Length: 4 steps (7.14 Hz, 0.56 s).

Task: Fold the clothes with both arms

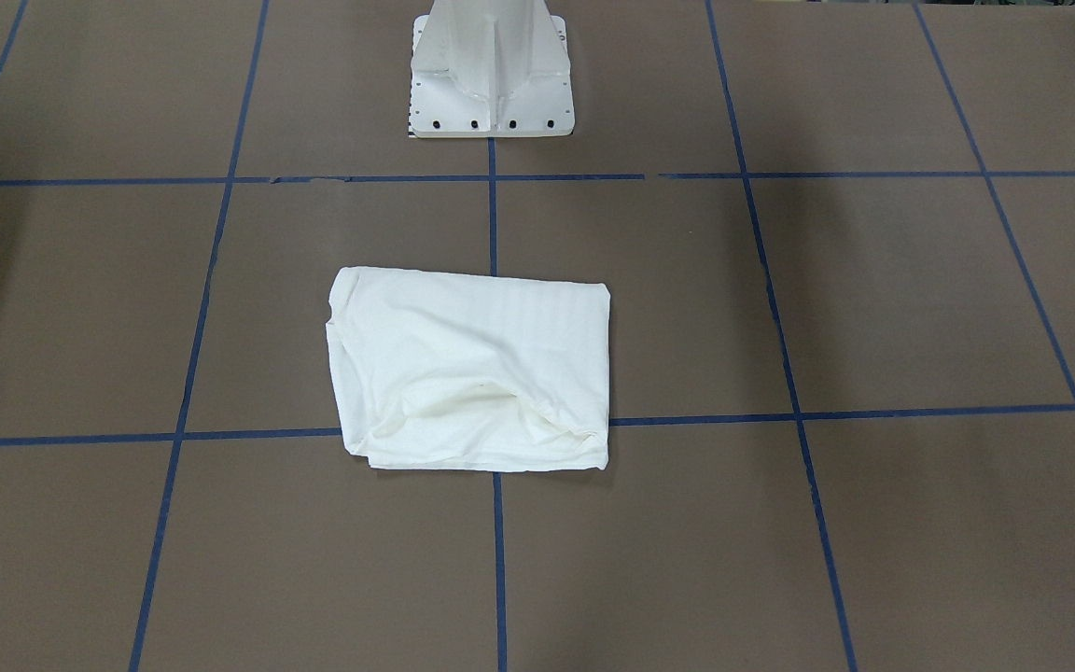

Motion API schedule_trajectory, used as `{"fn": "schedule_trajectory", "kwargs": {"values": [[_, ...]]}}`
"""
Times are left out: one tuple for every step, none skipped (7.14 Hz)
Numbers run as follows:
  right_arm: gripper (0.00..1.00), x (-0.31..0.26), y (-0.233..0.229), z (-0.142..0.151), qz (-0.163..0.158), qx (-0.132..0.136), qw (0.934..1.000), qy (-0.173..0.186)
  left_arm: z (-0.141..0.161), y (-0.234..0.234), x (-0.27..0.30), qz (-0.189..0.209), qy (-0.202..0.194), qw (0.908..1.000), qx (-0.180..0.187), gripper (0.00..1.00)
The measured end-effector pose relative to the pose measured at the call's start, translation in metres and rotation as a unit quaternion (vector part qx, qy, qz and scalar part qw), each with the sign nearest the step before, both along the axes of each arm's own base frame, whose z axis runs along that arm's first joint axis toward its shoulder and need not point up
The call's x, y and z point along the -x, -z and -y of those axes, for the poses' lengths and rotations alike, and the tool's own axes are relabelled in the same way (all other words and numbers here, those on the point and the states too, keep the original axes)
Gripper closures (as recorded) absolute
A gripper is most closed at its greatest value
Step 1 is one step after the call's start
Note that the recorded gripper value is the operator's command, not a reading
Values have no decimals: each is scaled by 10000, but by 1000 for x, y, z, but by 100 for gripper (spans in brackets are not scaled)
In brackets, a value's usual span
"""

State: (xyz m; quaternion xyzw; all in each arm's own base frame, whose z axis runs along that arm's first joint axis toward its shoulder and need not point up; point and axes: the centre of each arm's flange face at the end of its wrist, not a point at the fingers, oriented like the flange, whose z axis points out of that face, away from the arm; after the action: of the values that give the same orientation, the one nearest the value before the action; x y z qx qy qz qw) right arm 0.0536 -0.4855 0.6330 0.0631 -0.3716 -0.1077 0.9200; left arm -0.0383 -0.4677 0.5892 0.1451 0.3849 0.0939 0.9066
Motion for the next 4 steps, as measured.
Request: {"fn": "schedule_trajectory", "kwargs": {"values": [[0,0,0,-2,4,-37,10000,-1,0,0,0,-6,-4,10000,-13,0],[0,0,3,-2,6,-91,10000,-1,1,1,0,-12,-4,10000,-32,0],[0,0,3,-3,3,-103,9999,-4,1,3,0,-16,-2,10000,-59,0],[0,0,3,-3,3,-108,9999,-5,1,4,0,-17,-1,10000,-70,0]]}}
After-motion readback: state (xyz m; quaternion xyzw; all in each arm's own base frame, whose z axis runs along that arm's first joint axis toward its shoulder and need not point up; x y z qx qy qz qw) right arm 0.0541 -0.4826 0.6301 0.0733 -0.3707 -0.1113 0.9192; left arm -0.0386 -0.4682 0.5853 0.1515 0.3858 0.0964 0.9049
